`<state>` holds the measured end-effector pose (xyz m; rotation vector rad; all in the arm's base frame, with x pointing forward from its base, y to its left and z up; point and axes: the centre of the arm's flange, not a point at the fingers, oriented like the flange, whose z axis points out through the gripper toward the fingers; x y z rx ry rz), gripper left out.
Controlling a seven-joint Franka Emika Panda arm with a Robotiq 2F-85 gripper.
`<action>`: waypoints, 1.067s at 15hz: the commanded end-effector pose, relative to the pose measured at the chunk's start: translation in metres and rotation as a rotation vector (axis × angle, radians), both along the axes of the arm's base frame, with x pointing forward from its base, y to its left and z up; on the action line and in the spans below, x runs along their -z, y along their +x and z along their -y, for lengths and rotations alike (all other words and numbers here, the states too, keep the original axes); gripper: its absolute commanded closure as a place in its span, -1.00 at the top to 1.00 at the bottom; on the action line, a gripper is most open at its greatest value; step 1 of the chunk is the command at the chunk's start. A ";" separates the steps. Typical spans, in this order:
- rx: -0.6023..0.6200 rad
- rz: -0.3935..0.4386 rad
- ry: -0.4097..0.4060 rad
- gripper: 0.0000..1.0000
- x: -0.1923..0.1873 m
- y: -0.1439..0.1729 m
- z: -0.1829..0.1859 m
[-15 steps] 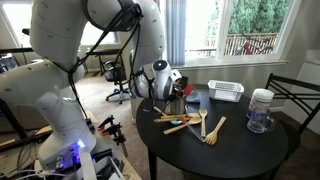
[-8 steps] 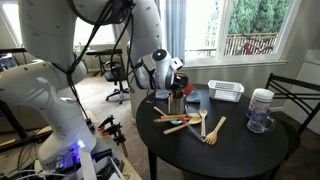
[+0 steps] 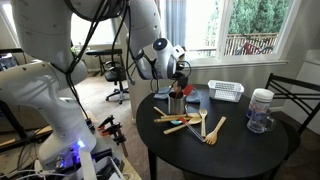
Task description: Put the wooden spatula in the container
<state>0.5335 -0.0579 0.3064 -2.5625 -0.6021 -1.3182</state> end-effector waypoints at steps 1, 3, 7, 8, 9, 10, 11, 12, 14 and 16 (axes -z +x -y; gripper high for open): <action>0.022 0.048 -0.015 -0.82 0.011 0.009 -0.015; 0.017 0.049 -0.014 -0.82 0.010 0.021 -0.016; -0.003 0.012 -0.020 -0.82 0.024 0.045 -0.027; -0.004 -0.005 -0.022 -0.82 0.030 0.053 -0.030; -0.008 -0.016 -0.025 -0.82 0.036 0.058 -0.032; -0.014 -0.024 -0.028 -0.82 0.044 0.064 -0.033; -0.020 -0.032 -0.031 -0.82 0.050 0.067 -0.034; -0.025 -0.037 -0.029 -0.82 0.057 0.069 -0.032; -0.027 -0.052 -0.023 -0.82 0.070 0.074 -0.031; -0.018 -0.082 -0.017 -0.82 0.083 0.079 -0.030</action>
